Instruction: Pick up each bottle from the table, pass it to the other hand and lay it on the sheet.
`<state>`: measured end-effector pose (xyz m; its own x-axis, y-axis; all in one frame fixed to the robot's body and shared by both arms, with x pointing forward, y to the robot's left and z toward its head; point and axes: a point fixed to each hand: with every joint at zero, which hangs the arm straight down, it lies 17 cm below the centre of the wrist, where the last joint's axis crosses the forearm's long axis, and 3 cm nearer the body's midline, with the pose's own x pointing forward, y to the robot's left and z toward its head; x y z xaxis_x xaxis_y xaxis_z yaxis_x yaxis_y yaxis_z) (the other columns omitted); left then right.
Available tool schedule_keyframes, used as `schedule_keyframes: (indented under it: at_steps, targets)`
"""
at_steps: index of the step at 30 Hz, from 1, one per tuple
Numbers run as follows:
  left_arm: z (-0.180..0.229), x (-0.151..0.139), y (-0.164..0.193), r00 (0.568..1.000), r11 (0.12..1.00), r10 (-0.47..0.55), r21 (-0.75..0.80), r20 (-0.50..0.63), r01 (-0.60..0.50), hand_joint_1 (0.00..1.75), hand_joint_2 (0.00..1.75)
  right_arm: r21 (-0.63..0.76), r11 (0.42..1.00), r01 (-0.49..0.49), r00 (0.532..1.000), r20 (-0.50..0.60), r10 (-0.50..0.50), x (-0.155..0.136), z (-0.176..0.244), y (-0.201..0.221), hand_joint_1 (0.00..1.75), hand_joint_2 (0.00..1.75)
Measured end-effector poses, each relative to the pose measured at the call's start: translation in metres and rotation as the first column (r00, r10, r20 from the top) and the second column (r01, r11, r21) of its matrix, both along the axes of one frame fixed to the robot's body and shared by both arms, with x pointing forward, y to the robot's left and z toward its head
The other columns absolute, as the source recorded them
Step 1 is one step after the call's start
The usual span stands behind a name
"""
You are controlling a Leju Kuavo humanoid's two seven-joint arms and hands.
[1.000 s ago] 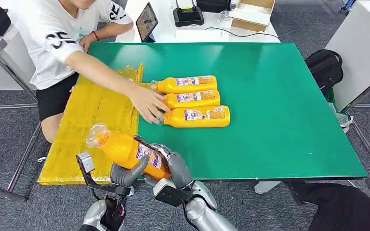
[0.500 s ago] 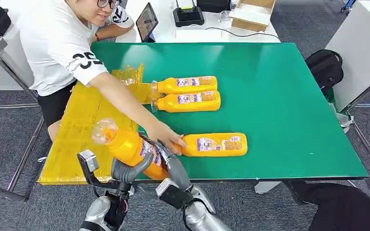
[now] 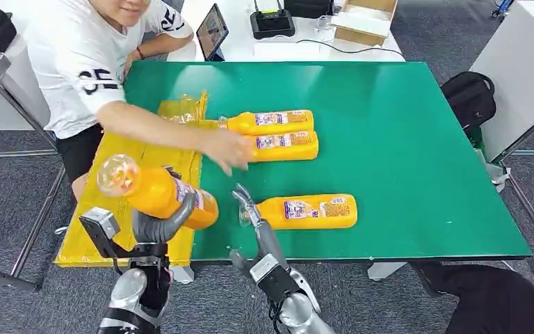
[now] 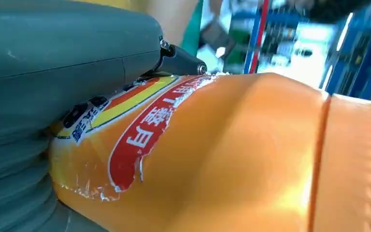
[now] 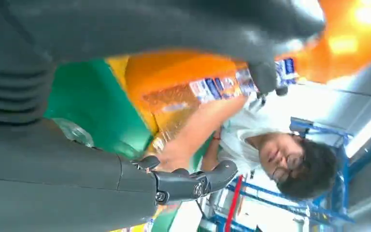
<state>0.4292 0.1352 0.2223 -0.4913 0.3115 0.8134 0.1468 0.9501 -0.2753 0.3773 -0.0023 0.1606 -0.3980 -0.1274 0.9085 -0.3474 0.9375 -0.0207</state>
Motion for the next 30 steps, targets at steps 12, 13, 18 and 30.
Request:
schedule_keyframes:
  at_steps: [12,13,18,30]
  targets:
    - [-0.012,0.047,0.054,0.943,0.868,0.323,0.371,0.086,-0.331,1.75,1.75,0.053,0.978,0.204,0.972,0.109,-0.209,0.023,0.043,-0.059,0.0,0.0]
    - [-0.013,0.052,0.057,0.927,0.816,0.355,0.443,0.123,-0.371,1.75,1.75,0.041,0.974,0.222,0.966,0.128,-0.226,0.025,0.046,-0.063,0.0,0.0]
    - [-0.023,0.078,0.074,0.885,0.598,0.398,0.664,0.242,-0.45,1.75,1.75,0.057,0.953,0.298,0.931,0.202,-0.304,0.038,0.074,-0.091,0.0,0.0]
    - [-0.048,0.099,0.095,0.85,0.376,0.456,0.808,0.264,-0.453,1.75,1.75,0.116,0.935,0.335,0.908,0.224,-0.353,0.04,0.09,-0.11,0.0,0.0]
